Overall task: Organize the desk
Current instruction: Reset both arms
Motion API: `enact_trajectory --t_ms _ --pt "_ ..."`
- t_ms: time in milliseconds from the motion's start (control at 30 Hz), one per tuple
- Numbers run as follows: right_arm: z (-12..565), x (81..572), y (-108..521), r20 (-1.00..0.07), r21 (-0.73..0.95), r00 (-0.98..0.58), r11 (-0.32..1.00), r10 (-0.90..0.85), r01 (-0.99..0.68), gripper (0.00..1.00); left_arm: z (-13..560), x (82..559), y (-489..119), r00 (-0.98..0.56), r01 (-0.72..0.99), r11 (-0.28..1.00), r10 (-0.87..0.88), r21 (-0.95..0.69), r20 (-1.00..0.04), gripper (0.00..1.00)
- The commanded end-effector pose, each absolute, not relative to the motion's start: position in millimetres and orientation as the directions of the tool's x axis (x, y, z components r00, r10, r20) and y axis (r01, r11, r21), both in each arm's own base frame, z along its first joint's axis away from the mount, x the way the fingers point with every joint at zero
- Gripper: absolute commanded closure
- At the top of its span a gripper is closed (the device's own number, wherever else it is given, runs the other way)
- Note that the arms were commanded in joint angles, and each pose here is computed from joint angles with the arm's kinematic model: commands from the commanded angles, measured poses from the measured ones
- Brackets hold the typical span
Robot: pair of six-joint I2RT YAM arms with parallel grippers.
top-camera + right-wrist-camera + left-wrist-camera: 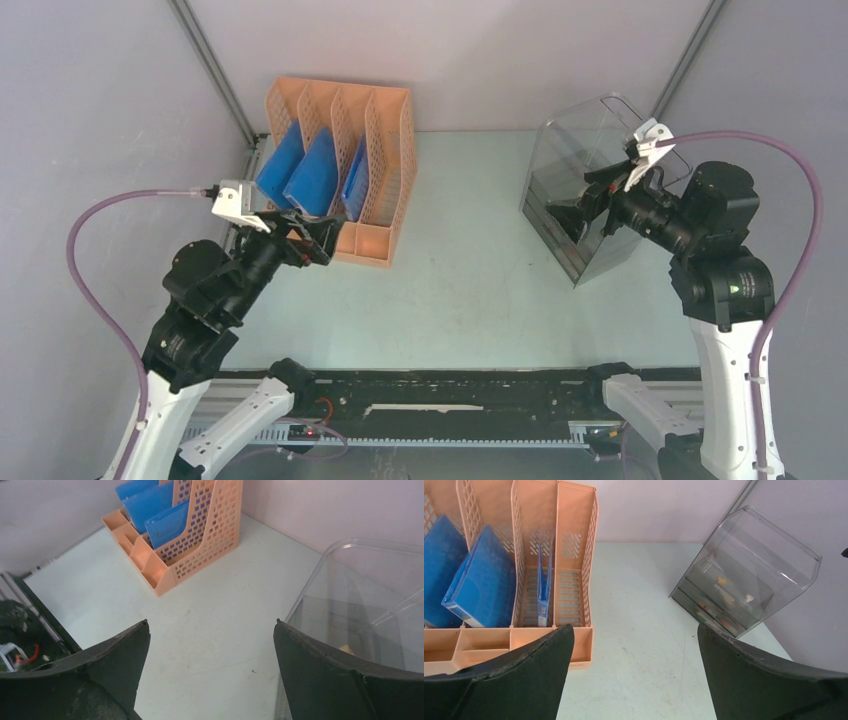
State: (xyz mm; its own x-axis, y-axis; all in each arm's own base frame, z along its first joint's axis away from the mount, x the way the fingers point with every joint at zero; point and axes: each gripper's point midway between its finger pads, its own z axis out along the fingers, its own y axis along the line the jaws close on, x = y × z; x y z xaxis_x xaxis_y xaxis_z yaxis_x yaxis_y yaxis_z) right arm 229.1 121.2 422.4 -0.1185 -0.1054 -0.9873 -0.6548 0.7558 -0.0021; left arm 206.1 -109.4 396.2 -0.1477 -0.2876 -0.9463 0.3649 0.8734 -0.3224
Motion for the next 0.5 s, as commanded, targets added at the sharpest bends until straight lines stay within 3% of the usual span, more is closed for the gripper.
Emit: enact_trajectory --t_ms 0,200,467 --pt "459.7 210.6 123.7 -0.995 0.062 -0.095 0.757 0.000 -0.651 0.00 412.7 190.7 -106.7 -0.140 0.396 0.857 -0.297 -0.329 -0.944 0.00" --pt "476.5 186.8 134.0 -0.990 0.137 -0.123 0.701 0.070 -0.700 0.00 417.1 177.1 -128.3 -0.194 0.498 0.772 -0.344 -0.394 -0.919 0.00" --pt "486.5 184.7 125.7 -0.978 0.210 -0.145 0.732 0.152 -0.648 0.00 422.6 164.2 -115.4 -0.163 0.489 0.792 -0.329 -0.365 -0.930 0.00"
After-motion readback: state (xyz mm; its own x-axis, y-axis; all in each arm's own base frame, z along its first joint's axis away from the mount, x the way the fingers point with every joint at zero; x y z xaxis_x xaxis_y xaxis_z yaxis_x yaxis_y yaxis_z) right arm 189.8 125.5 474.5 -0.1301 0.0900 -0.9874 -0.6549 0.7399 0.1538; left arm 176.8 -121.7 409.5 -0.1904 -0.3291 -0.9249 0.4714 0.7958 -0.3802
